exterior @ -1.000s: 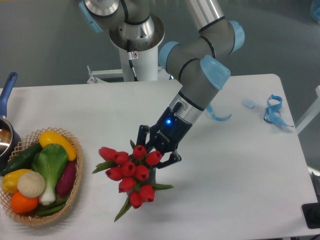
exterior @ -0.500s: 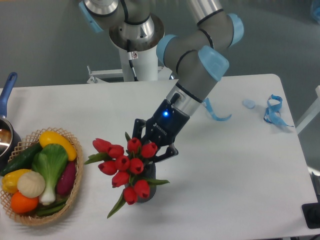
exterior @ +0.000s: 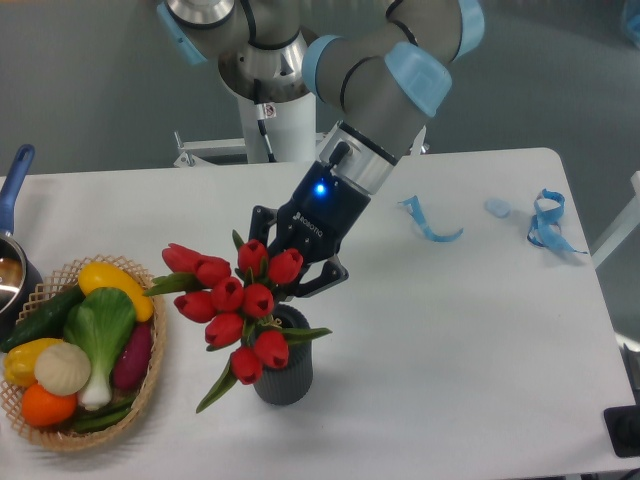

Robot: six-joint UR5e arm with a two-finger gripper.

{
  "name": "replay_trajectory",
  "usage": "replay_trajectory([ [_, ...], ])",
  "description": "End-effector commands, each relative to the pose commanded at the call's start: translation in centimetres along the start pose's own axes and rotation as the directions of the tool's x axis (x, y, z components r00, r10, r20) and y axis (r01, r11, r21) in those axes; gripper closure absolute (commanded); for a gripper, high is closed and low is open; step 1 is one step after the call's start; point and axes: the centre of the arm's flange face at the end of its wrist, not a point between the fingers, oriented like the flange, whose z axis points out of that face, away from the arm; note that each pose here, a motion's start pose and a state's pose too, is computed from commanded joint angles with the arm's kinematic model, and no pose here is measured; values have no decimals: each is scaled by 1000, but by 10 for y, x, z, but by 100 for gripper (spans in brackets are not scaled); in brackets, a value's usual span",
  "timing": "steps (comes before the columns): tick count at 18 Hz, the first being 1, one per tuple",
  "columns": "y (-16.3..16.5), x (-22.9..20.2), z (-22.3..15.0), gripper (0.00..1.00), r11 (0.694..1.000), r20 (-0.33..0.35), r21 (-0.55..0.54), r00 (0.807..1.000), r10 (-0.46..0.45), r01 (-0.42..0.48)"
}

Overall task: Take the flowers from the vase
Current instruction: 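Lift the gripped tulips up and out of the dark grey vase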

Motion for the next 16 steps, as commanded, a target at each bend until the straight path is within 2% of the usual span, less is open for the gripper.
replay_trajectory([
  [7, -47, -14, -33, 68, 999, 58, 43, 998, -31, 28],
  [14, -100, -10, -71, 68, 989, 111, 91, 986, -124, 114],
  [16, -95, -18, -81, 68, 987, 131, 93, 982, -139, 128],
])
